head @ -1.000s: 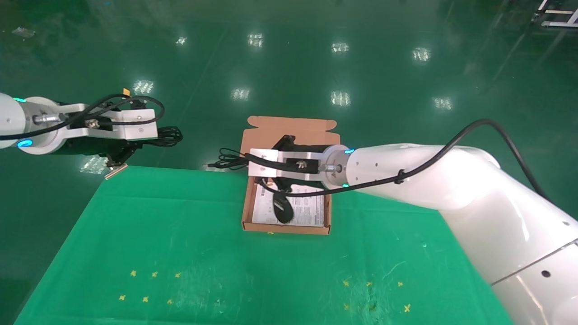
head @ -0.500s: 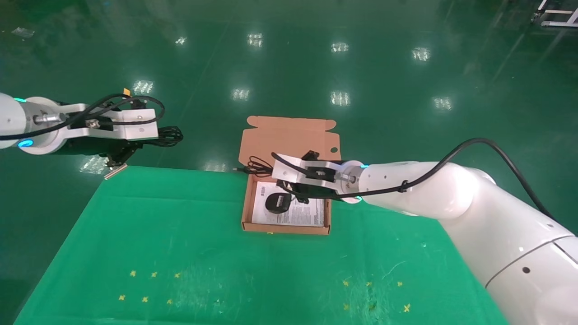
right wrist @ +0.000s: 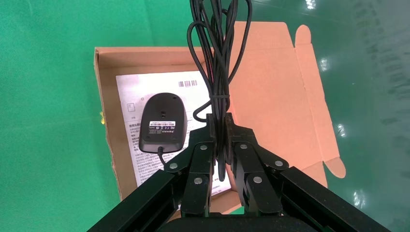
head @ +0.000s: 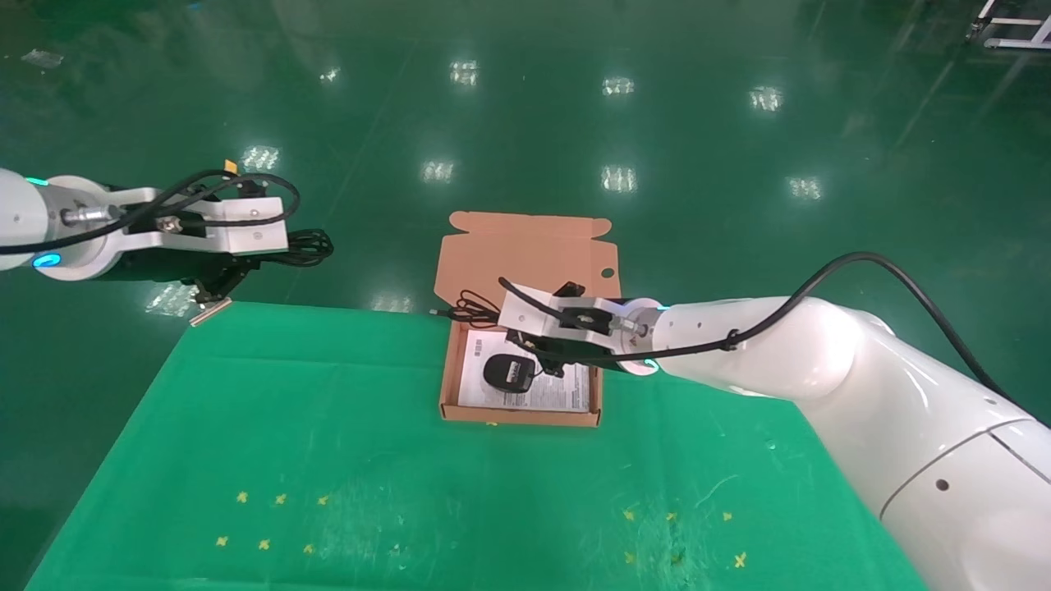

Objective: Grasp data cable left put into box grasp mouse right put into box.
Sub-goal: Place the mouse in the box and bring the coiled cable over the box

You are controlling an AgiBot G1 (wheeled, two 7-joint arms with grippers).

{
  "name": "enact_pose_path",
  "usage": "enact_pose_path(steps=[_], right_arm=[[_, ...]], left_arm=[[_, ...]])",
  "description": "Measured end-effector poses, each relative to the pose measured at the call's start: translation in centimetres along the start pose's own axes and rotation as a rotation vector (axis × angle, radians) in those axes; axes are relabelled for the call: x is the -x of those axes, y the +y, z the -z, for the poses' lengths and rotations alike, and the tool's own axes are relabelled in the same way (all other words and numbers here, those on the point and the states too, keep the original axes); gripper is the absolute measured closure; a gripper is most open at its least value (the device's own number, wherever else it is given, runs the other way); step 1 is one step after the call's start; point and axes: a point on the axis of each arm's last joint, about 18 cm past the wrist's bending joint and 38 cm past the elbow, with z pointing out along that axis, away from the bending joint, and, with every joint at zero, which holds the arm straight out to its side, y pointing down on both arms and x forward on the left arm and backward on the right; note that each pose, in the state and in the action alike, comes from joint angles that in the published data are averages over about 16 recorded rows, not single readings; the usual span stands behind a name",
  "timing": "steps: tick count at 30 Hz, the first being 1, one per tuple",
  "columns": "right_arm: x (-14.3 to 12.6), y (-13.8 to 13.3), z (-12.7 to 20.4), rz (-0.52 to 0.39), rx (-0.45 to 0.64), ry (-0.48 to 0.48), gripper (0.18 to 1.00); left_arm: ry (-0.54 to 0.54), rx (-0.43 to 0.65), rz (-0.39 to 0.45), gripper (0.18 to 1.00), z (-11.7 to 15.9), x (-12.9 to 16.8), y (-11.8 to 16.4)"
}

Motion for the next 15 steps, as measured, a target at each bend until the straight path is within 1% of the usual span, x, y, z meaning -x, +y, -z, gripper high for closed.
enact_pose_path(steps=[8, 13, 15], right_arm=[[-0.1, 0.2, 0.2, -0.003, -0.005, 0.006, 0.921], [-0.8, 0.4, 0.8, -0.001, -0.012, 0.025, 0.858], [-1.3, 0.6, 1.2, -0.001, -0.014, 0.038, 0.819]], left_arm=[[0.004, -0.007, 0.0, 0.924, -0.2, -0.2, -0.2], [0.016, -0.04, -0.008, 0.924, -1.1, -0.9, -1.1], [0.024, -0.063, -0.013, 0.924, -1.7, -1.4, -1.8]])
